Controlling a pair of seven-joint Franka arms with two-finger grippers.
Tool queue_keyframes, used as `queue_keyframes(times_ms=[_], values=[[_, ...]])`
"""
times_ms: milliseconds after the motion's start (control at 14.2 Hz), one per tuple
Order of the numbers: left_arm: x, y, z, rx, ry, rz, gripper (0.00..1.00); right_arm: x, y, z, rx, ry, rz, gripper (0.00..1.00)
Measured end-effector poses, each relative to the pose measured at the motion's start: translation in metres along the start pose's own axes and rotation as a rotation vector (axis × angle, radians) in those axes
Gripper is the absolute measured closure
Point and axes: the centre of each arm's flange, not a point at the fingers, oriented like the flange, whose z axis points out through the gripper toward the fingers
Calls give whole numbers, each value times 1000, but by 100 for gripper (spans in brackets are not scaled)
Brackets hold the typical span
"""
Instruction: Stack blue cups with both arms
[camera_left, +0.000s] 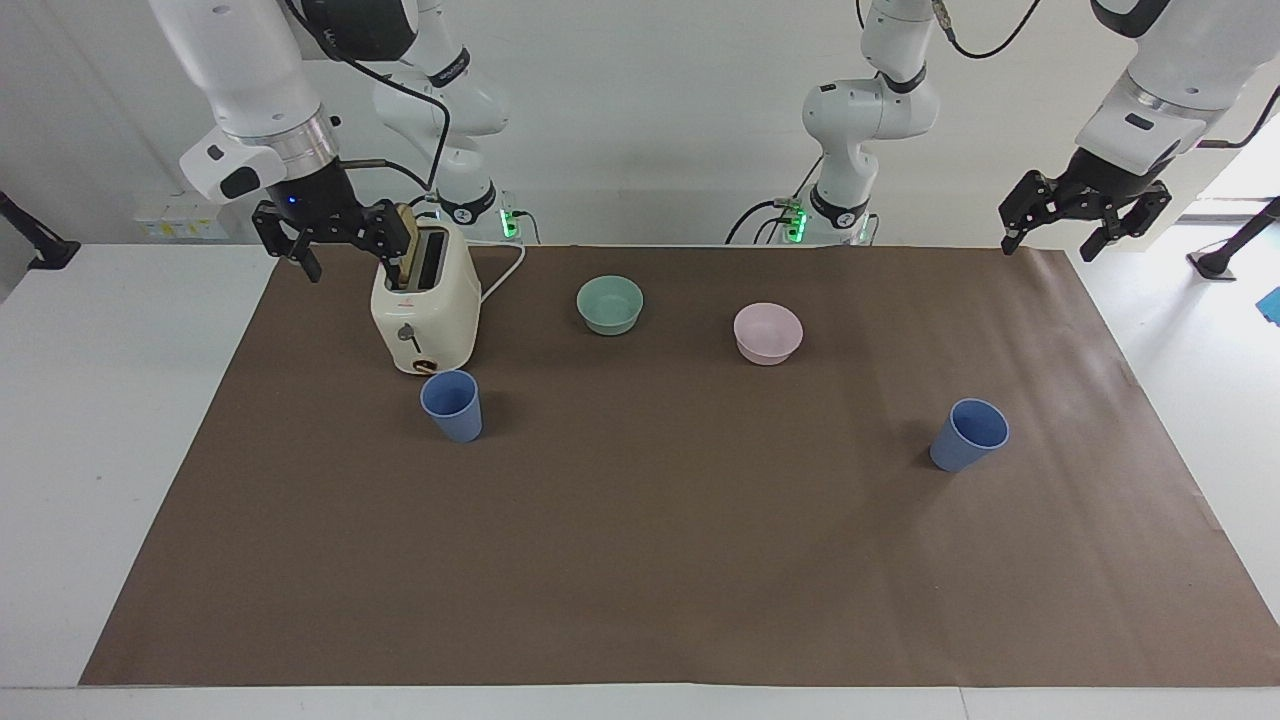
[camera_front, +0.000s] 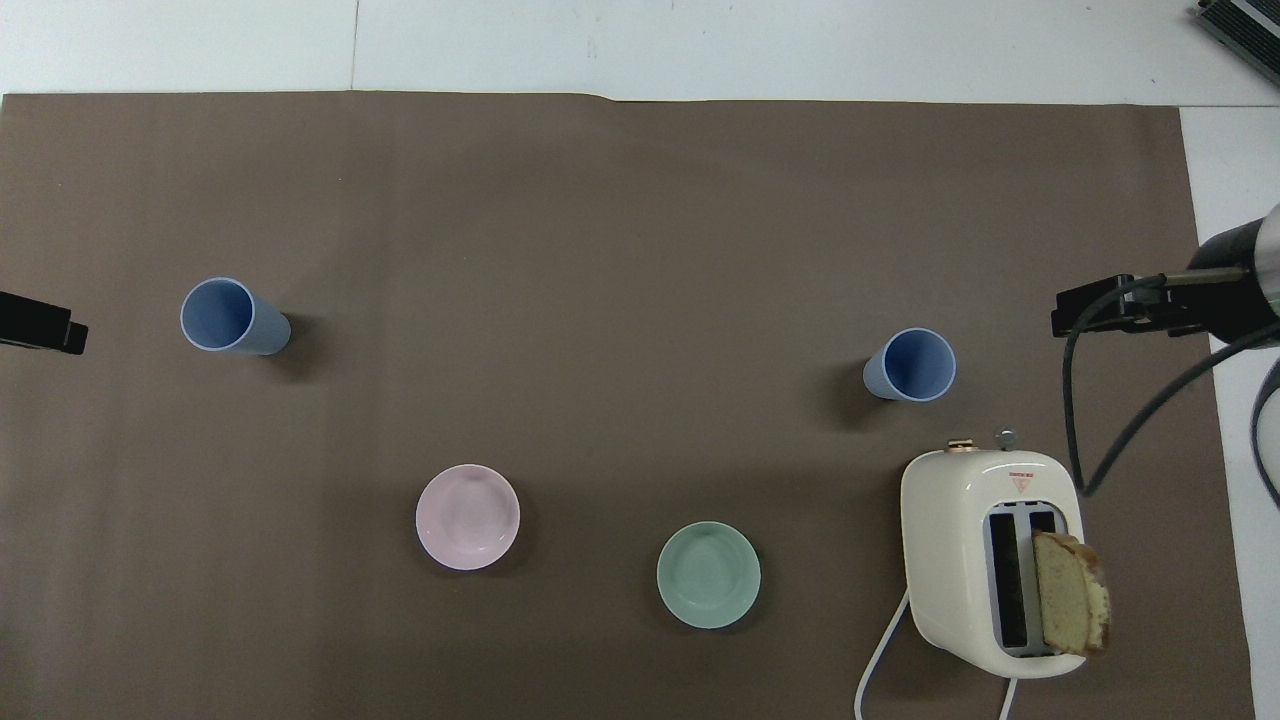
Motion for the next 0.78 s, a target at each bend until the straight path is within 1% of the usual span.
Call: queue_keyframes(times_ms=[776], values=[[0, 2, 0, 0, 0, 4, 0, 0, 0, 0, 0, 0, 0, 0]])
